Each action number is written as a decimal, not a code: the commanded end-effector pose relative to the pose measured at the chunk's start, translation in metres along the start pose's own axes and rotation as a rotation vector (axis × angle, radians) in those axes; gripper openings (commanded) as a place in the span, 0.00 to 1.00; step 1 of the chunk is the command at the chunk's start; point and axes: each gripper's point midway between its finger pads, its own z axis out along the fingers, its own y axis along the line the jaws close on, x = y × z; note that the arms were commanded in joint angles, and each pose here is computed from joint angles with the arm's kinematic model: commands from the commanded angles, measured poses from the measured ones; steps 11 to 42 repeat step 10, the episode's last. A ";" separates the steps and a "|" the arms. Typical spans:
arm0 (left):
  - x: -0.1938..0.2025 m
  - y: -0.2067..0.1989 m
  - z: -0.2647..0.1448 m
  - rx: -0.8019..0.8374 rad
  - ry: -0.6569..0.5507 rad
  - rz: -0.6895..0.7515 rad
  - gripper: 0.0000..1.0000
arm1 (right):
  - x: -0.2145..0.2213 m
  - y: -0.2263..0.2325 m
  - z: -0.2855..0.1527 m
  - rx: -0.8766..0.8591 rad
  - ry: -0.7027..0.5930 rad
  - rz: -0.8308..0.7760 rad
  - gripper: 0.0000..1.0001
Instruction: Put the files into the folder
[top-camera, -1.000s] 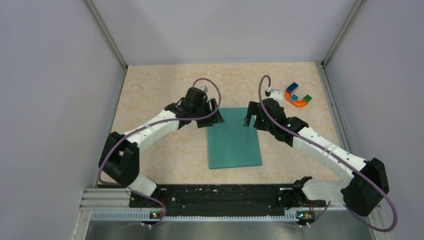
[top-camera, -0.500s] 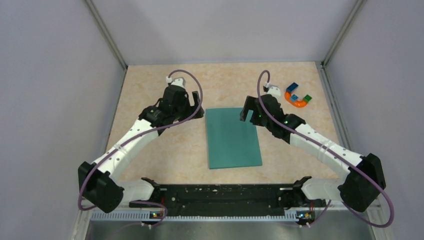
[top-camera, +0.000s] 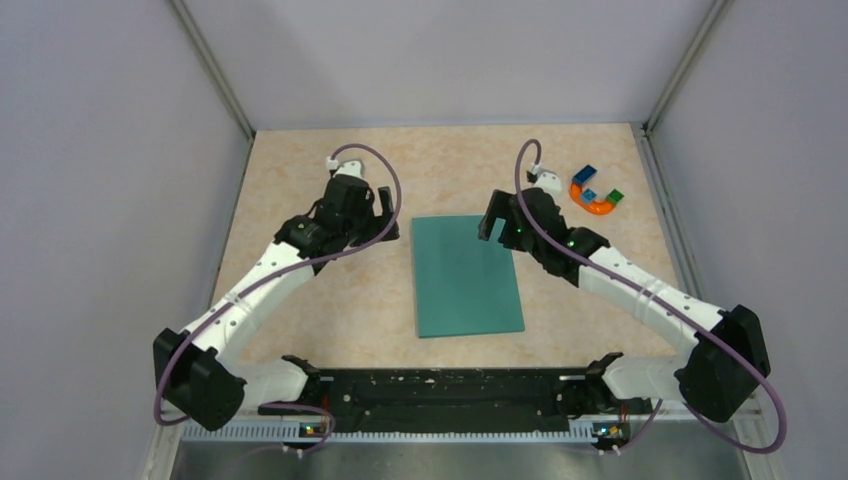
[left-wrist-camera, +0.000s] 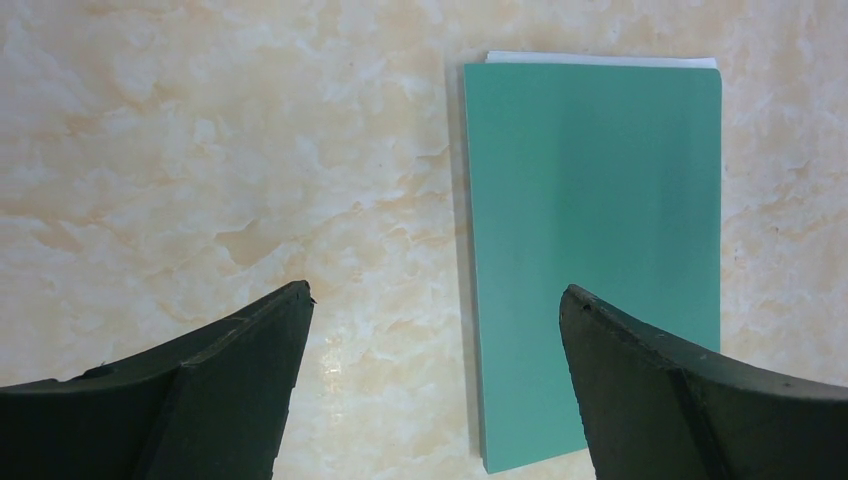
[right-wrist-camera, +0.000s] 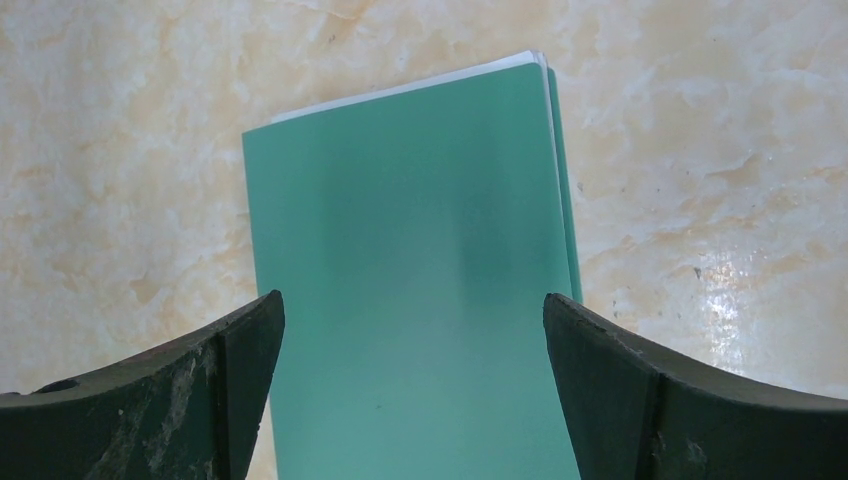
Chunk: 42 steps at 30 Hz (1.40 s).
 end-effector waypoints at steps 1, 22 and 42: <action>-0.009 0.004 -0.006 -0.004 -0.045 0.006 0.98 | -0.023 0.017 -0.001 -0.044 -0.048 0.041 0.99; -0.011 0.002 -0.007 0.022 -0.062 -0.013 0.98 | -0.025 0.017 -0.001 -0.043 -0.052 0.031 0.99; -0.011 0.002 -0.007 0.022 -0.062 -0.013 0.98 | -0.025 0.017 -0.001 -0.043 -0.052 0.031 0.99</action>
